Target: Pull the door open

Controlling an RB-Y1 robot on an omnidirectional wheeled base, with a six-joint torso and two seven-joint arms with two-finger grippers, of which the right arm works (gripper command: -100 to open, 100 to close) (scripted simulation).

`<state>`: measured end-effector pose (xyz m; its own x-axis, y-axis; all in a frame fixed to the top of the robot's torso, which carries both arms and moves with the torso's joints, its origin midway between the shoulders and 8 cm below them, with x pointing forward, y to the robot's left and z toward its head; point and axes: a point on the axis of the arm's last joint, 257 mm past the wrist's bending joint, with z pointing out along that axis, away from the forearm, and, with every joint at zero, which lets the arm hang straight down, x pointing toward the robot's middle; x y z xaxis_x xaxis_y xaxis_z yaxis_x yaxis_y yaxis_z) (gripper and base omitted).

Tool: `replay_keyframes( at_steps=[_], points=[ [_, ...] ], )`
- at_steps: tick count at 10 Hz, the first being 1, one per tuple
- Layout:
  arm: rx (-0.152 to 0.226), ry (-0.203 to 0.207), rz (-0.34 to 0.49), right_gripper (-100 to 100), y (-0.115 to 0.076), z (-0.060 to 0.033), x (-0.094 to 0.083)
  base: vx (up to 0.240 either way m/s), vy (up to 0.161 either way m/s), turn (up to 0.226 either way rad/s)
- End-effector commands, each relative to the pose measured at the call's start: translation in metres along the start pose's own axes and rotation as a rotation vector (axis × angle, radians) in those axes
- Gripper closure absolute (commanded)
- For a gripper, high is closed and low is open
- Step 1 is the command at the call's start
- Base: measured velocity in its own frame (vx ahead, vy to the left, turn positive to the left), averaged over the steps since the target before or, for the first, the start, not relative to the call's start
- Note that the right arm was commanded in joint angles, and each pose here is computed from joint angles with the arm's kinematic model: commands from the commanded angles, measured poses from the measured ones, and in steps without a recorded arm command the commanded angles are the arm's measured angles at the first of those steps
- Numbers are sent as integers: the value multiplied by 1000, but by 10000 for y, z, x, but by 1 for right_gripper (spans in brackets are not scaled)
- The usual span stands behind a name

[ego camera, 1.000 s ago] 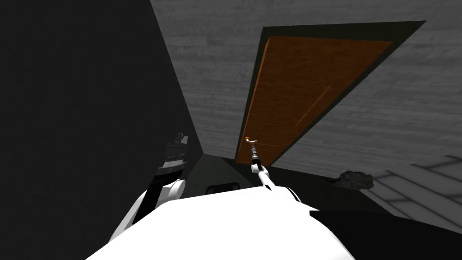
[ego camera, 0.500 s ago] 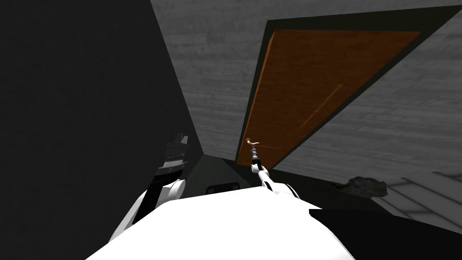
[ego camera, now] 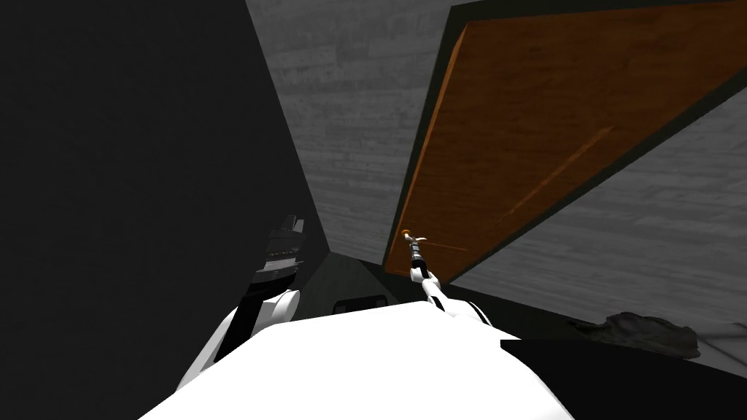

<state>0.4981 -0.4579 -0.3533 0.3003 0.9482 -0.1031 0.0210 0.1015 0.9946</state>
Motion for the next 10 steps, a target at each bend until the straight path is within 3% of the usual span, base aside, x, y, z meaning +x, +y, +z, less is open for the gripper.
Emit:
replay_keyframes(
  at_steps=[1, 2, 3, 5, 6, 10],
  points=[
    [2, -18, 1, -100, -27, -33, -169, 204, -33, 114],
    [2, -18, 1, -100, -27, -33, -169, 131, -39, 37],
    [3, -30, 0, -100, -43, -64, -283, 154, -49, 73],
    [-1, -29, 1, -100, -37, -65, -260, 84, -23, 28],
    [-1, -29, 1, 100, -37, -65, -260, 0, 0, 0],
    [-1, -29, 1, 100, -37, -65, -260, -9, 1, 1]
  ],
)
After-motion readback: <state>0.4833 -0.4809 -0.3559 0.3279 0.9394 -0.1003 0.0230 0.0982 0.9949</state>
